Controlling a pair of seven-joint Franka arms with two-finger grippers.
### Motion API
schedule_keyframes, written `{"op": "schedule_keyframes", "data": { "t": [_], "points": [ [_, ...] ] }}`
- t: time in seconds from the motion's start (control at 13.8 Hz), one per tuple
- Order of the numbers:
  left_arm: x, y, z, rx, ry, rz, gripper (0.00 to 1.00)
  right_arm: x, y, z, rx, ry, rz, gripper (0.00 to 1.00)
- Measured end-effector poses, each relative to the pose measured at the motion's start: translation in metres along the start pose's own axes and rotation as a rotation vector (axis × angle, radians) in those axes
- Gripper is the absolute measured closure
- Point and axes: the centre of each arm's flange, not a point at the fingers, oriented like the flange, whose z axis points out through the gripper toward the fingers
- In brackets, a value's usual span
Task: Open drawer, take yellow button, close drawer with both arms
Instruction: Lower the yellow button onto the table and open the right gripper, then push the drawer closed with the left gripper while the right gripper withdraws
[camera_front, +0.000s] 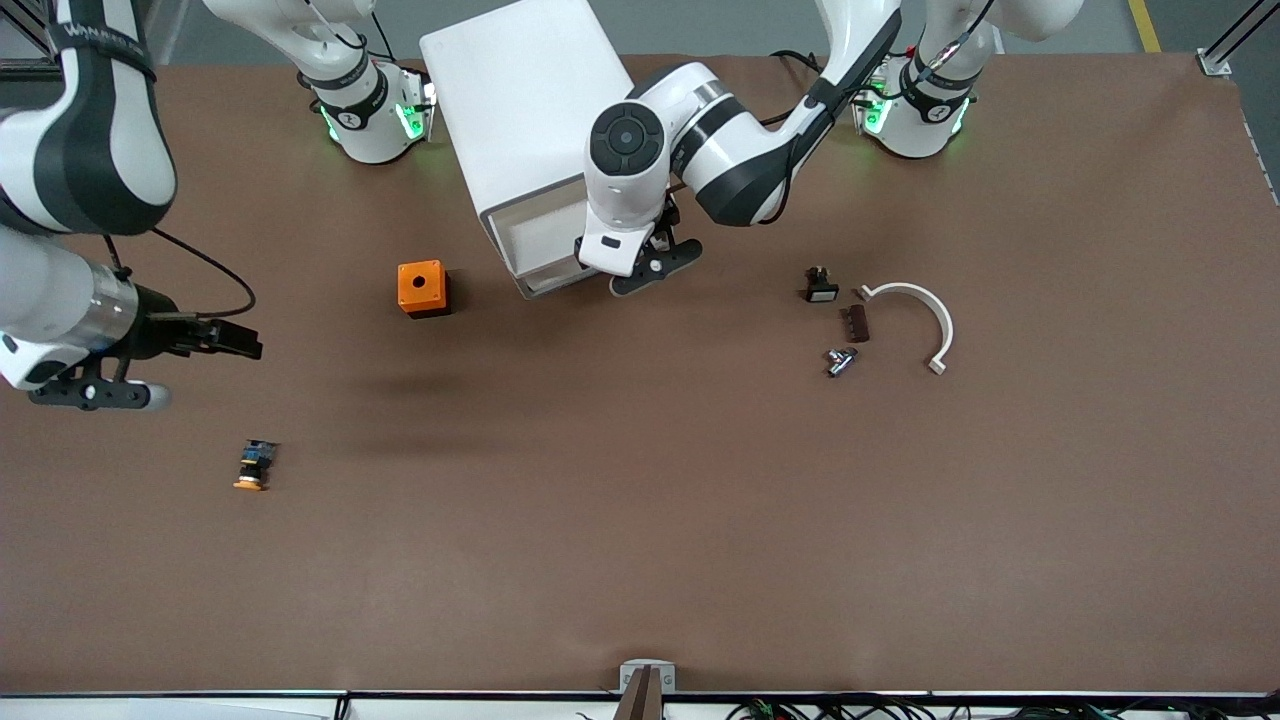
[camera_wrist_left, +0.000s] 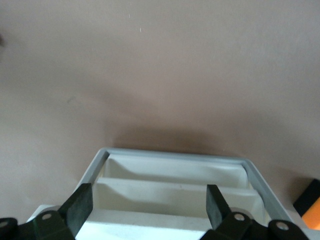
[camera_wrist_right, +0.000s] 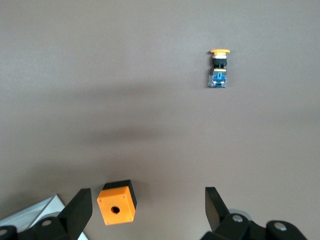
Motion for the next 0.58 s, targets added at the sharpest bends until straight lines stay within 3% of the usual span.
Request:
{"op": "schedule_keyframes", "data": {
  "t": [0.58],
  "points": [
    [-0.015,-0.001,0.012,0.008,-0.096,-0.018,0.00,-0.013,0.012,-0.043,-0.019,0.011,-0.006,0.00]
  ]
}}
